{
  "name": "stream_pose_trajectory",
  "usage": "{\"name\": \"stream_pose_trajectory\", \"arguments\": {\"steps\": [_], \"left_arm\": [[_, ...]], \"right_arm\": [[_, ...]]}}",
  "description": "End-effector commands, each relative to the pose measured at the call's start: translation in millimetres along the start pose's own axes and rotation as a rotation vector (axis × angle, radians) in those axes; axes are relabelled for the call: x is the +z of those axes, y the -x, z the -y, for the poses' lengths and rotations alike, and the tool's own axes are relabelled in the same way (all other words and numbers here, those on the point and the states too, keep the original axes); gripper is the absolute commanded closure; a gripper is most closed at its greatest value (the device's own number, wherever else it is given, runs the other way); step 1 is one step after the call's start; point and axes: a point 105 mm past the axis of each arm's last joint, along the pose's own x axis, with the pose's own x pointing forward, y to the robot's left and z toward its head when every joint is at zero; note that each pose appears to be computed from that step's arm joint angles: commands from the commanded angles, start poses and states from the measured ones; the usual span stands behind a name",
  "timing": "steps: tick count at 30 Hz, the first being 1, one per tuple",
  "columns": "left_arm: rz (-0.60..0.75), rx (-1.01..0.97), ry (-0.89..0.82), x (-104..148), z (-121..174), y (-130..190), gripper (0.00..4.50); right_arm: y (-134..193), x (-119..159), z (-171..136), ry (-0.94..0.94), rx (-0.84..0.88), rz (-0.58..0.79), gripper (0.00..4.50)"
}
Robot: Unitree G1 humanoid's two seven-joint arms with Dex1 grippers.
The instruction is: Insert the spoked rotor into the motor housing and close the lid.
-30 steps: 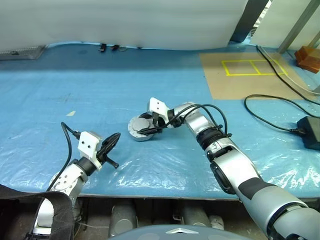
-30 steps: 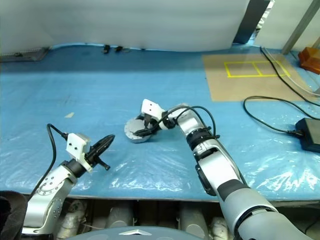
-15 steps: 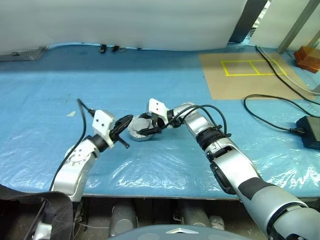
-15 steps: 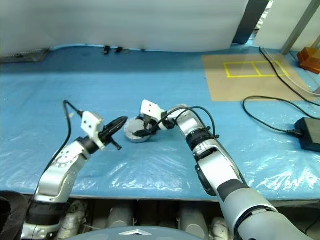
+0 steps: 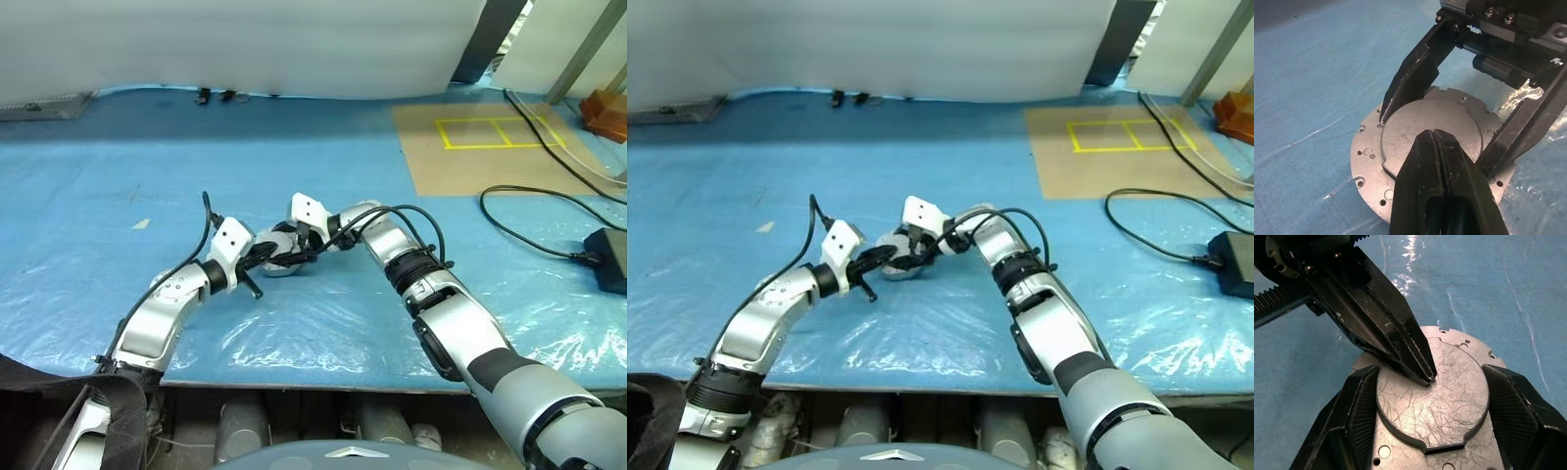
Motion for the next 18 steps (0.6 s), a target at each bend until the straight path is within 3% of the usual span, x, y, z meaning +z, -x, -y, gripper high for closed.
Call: {"name": "stream_pose_trajectory", "arguments": {"steps": [1,8,12,18], "left_arm": [[-0.081,-0.026,0.031,-21.5,10.2,-0.6,4.50],[-0.072,-0.022,0.042,-20.8,11.7,-2.2,4.50],[-0.067,-0.036,0.047,-19.8,15.0,-3.6,4.50],[-0.061,-0.030,0.038,-18.6,13.0,-2.5,4.50]], "right_arm": [[0.6,-14.9,-1.9,-0.029,-0.017,-0.046,0.04],[9.0,21.7,4.1,0.016,-0.019,0.142,0.04],[16.9,23.3,9.0,0.044,-0.044,0.159,0.04],[28.1,13.7,17.5,-0.095,-0.089,0.174,0.04]]}}
